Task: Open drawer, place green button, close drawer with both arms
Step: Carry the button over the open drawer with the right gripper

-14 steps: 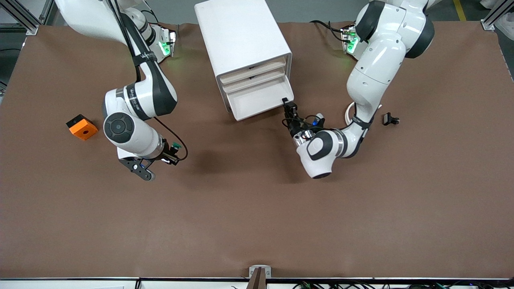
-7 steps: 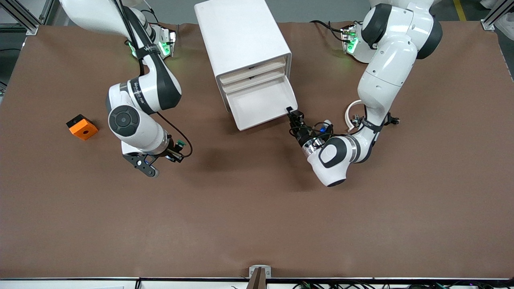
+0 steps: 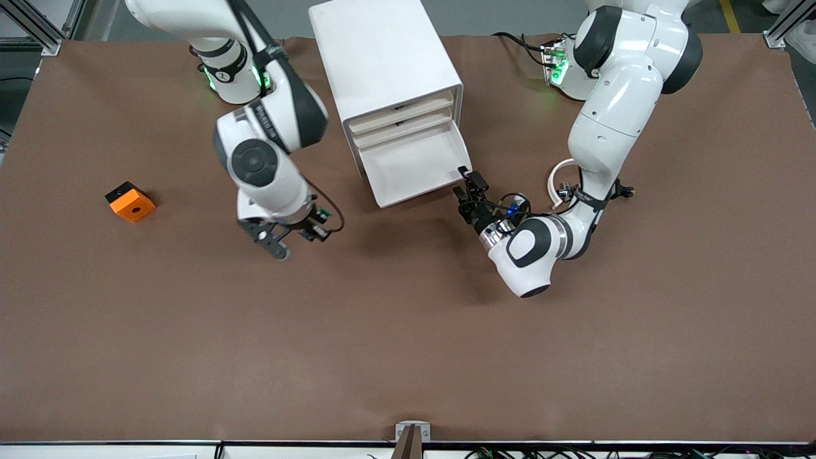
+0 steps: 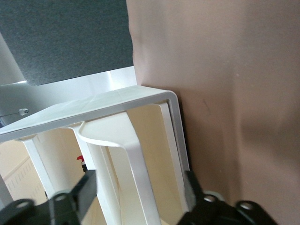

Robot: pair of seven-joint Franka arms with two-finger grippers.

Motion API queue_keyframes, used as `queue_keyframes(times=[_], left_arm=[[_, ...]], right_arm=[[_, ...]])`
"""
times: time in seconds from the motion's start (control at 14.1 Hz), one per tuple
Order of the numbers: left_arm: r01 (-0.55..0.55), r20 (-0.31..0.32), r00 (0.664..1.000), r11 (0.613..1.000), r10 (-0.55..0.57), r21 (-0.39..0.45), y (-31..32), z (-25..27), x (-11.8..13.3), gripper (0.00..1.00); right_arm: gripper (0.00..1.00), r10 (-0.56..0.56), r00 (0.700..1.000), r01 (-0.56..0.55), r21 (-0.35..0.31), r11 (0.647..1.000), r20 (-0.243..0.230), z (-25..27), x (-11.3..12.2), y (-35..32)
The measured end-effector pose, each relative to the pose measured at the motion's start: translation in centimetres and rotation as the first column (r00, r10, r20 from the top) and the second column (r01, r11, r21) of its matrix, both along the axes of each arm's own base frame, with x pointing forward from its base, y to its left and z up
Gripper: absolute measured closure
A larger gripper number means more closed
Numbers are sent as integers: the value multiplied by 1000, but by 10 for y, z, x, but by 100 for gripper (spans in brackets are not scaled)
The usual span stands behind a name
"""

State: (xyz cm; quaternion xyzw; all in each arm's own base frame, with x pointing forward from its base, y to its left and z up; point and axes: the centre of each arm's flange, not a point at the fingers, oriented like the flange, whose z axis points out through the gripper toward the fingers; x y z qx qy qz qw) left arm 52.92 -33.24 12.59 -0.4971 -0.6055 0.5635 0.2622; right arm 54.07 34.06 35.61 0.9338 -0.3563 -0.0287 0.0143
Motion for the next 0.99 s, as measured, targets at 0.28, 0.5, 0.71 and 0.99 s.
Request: queue_keyframes(times=[0.28, 0.5, 0.71, 0.99], left_arm=[[18, 144, 990, 981, 10, -195, 21, 17, 30, 0], [103, 260, 965, 952, -26, -288, 32, 28, 42, 0], [237, 402, 913, 896, -72, -376, 36, 41, 51, 0], [419, 631, 771, 819, -92, -392, 41, 63, 73, 0]], right_arm=[[60, -41, 999, 41, 6, 999, 21, 10, -56, 82], [60, -60, 998, 60, 8, 998, 28, 13, -94, 125], [60, -93, 995, 92, 18, 996, 40, 9, -115, 151], [60, -129, 991, 129, -12, 992, 30, -23, -147, 182]])
